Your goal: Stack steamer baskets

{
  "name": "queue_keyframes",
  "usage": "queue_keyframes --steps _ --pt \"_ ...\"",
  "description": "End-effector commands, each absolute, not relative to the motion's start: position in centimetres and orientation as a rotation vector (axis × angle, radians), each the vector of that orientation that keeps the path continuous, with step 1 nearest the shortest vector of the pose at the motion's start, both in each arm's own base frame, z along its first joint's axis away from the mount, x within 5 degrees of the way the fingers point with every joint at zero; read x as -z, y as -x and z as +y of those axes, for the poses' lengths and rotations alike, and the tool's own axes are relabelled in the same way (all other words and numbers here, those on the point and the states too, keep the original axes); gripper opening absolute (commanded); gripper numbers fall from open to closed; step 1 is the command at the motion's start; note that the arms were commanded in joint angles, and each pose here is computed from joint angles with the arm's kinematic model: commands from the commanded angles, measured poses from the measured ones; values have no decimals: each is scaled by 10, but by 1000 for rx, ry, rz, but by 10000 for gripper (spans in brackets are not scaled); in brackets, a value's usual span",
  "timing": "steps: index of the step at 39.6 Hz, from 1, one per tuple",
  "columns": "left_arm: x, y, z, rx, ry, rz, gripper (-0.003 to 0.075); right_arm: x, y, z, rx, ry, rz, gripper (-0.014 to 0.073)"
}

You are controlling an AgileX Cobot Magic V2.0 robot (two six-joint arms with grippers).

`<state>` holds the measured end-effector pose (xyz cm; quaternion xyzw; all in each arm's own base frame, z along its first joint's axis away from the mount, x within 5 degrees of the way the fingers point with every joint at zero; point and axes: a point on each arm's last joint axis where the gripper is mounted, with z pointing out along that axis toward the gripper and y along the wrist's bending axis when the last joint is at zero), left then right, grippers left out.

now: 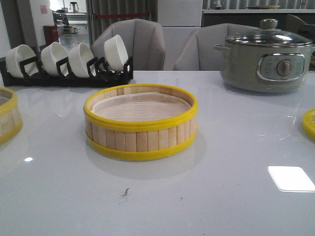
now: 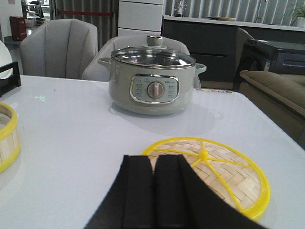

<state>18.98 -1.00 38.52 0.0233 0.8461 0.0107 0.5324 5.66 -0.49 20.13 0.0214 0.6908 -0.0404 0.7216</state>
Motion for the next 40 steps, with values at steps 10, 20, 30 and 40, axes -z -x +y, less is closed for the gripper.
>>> queue_keyframes --steps 10,20,30,40 --pt "-402 -188 -11 -51 -114 1934 86 -215 -54 -6 110 -51 1410 55" --pt "-402 -189 -12 -42 -110 1943 86 -215 -54 -6 110 -51 1410 55" --pt "-401 -189 -12 -47 -112 1946 86 -215 -54 -6 110 -51 1410 55" --pt "-401 -189 -12 -47 -112 1948 86 -215 -54 -6 110 -51 1410 55"
